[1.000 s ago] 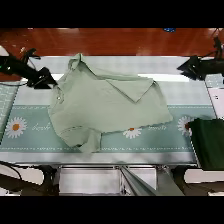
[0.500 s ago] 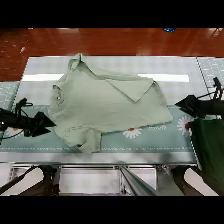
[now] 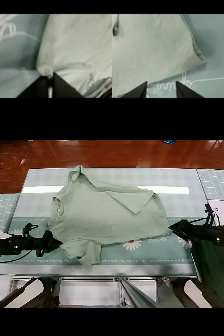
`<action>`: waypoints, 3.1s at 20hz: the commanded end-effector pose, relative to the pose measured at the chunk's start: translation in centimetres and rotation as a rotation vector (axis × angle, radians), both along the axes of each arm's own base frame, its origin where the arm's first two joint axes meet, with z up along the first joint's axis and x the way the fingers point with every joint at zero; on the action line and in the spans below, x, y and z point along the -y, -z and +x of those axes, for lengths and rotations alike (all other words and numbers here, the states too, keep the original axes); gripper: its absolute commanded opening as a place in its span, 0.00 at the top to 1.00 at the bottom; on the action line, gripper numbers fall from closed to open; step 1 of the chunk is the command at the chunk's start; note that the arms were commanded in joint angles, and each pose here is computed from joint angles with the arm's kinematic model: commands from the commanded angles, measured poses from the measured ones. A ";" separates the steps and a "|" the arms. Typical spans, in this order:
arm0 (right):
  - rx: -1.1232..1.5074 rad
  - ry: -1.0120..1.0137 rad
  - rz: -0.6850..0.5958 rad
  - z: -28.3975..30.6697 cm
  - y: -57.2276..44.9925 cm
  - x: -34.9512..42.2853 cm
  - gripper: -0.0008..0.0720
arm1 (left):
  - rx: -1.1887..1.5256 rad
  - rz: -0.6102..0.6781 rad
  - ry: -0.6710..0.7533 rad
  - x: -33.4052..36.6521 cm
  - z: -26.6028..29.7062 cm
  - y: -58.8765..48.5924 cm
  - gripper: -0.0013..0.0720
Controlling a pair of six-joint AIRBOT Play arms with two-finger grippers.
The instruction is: Fold the shirts.
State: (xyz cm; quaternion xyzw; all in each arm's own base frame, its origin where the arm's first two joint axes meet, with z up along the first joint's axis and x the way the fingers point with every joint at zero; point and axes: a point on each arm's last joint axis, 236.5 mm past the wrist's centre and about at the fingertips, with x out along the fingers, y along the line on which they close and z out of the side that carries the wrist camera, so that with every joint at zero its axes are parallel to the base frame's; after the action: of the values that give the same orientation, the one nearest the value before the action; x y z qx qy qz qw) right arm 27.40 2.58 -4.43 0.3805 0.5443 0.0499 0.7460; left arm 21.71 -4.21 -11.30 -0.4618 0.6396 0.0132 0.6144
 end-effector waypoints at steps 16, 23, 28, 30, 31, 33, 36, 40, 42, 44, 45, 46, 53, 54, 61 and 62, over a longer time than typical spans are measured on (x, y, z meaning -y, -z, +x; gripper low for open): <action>-0.190 0.100 0.069 4.3 7.1 0.0 0.46 | 0.143 0.027 0.053 1.0 3.3 -1.2 0.96; 0.117 -0.201 0.032 13.4 -5.4 -3.9 0.96 | 0.430 0.020 0.097 0.2 10.8 -11.5 0.96; 0.736 -0.222 -0.178 17.2 -32.0 -3.4 0.96 | 1.072 0.236 0.141 -1.3 17.0 -38.0 0.96; 0.912 -0.230 -0.270 14.1 -40.6 -3.7 0.96 | 1.295 0.352 0.164 -0.7 15.3 -47.9 0.96; 0.994 -0.223 -0.324 12.1 -44.1 -3.8 0.96 | 1.386 0.399 0.175 -0.1 13.9 -51.8 0.96; 1.114 -0.213 -0.402 7.6 -49.0 -4.4 0.96 | 1.538 0.497 0.190 1.2 10.3 -58.1 0.96; 1.190 -0.198 -0.536 0.5 -51.9 -4.6 0.96 | 1.651 0.722 0.185 1.7 4.6 -63.1 0.96; 1.123 -0.056 -0.736 -7.5 -51.8 -1.5 0.96 | 1.696 0.964 0.137 2.0 -2.4 -65.3 0.96; 1.107 -0.012 -0.767 -10.7 -51.5 -1.1 0.96 | 1.705 1.037 0.119 1.3 -5.7 -65.5 0.96; 1.084 -0.001 -0.765 -12.6 -50.6 -1.2 0.96 | 1.684 1.079 0.088 -0.6 -8.5 -65.2 0.96; 1.053 -0.008 -0.754 -12.9 -49.8 -1.3 0.96 | 1.649 1.082 0.079 -1.7 -8.9 -64.5 0.96; 1.010 -0.023 -0.742 -12.8 -48.6 -1.3 0.96 | 1.597 1.088 0.080 -2.9 -8.7 -63.5 0.96; 0.711 -0.168 -0.522 -4.6 -36.9 -2.3 0.96 | 1.064 0.944 0.284 -2.6 5.4 -47.0 0.96; 0.673 -0.203 -0.469 -2.6 -34.6 -2.8 0.96 | 0.977 0.913 0.340 -1.9 7.9 -43.2 0.96; 0.368 -0.196 -0.215 13.1 -16.4 -1.4 0.96 | 0.700 0.797 0.366 0.2 23.5 -23.0 0.96; 0.343 -0.170 -0.183 15.4 -14.2 -1.1 0.96 | 0.681 0.784 0.359 0.3 25.6 -20.5 0.96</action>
State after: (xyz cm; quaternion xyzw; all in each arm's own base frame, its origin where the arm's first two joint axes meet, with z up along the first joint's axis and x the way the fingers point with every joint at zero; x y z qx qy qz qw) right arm 37.25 3.97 16.19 0.1948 0.4256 0.1296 0.8741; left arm 42.06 -3.81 16.56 -0.0320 0.3987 -0.0100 0.9165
